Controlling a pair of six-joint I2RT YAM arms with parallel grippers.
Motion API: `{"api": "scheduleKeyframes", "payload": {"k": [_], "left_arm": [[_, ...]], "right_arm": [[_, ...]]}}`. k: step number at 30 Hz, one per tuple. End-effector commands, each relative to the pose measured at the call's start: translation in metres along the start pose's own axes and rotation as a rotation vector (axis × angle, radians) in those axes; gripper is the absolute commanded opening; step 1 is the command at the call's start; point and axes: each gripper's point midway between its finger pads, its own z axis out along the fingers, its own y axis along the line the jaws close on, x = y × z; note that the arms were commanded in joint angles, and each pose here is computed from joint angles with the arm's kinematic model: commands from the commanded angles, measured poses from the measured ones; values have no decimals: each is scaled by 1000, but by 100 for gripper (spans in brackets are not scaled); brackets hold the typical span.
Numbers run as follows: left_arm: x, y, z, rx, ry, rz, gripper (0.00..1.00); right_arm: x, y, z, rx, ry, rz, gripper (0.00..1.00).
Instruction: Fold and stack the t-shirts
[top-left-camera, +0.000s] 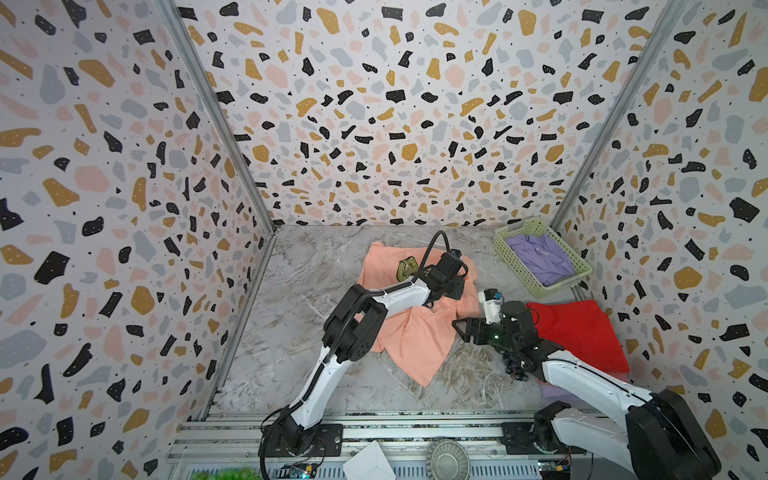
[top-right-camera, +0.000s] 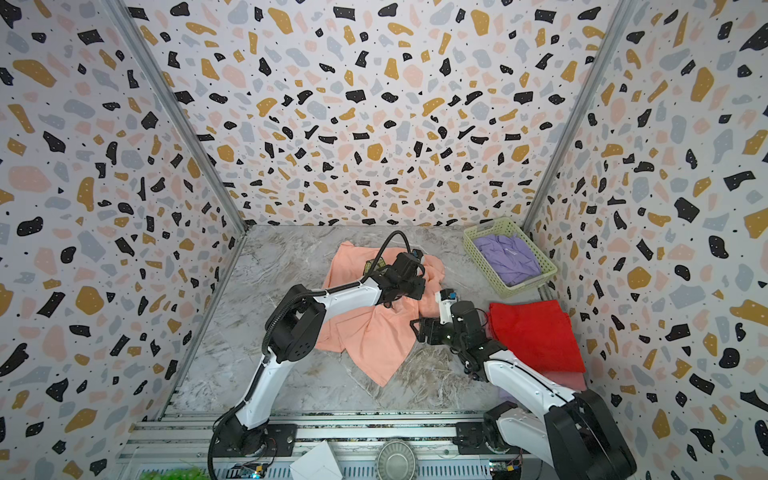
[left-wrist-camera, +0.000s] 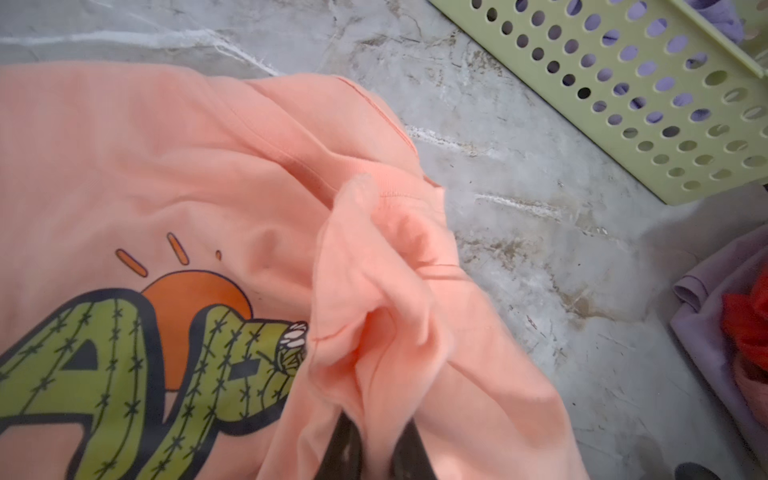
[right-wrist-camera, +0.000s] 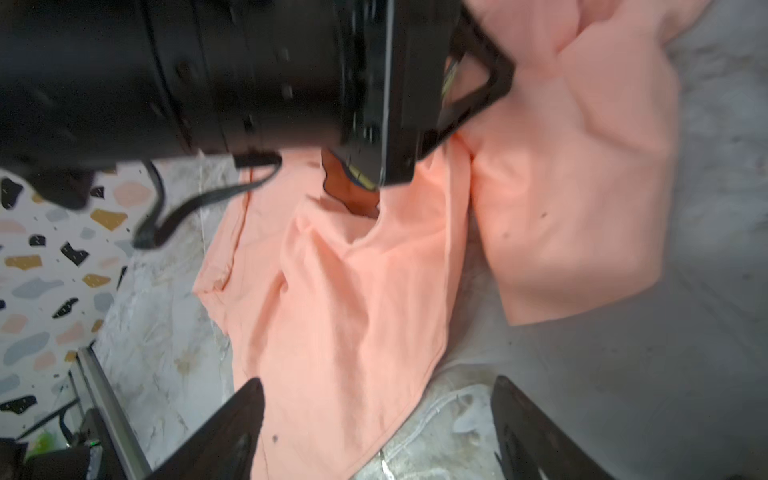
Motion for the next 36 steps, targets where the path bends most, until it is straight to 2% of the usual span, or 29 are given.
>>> {"api": "scheduleKeyframes", "payload": {"k": [1,8,13,16,17,18,19,21,23,27,29,32,36], "left_arm": [[-35,-18,-26,93,-85,-24,4],[-52,-28,-44,213,-118,-97,1],[-79,-34,-70,311,-173,-149,1],[-90,-31,-82,336,-191,-172,0],[-95,-28,-86,344,-204,-182,0],[-100,-25,-92,352,-221,-195,0],[-106,-20,-96,353,-236,-206,0],[-118,-5,-109,347,-269,-231,0],[-137,16,-132,346,-335,-266,0],[-188,59,-212,395,-539,-314,0],[-218,80,-265,405,-668,-330,0],[-259,91,-331,312,-773,-246,0],[-292,86,-397,299,-889,-190,0]], "right_arm": [[6,-5,14,53,-18,-34,85],[37,-20,43,131,34,-50,80],[32,-5,59,46,-36,-84,77],[30,2,72,17,-20,-71,59],[31,6,76,6,-12,-71,50],[30,8,77,11,-12,-73,35],[28,8,77,25,-17,-76,24],[14,5,71,78,-54,-95,8],[-18,1,57,181,-129,-149,0],[-119,18,7,342,-363,-308,0],[-193,38,-29,360,-524,-360,0],[-287,78,-69,354,-693,-432,0],[-354,133,-109,332,-842,-542,0]]}}
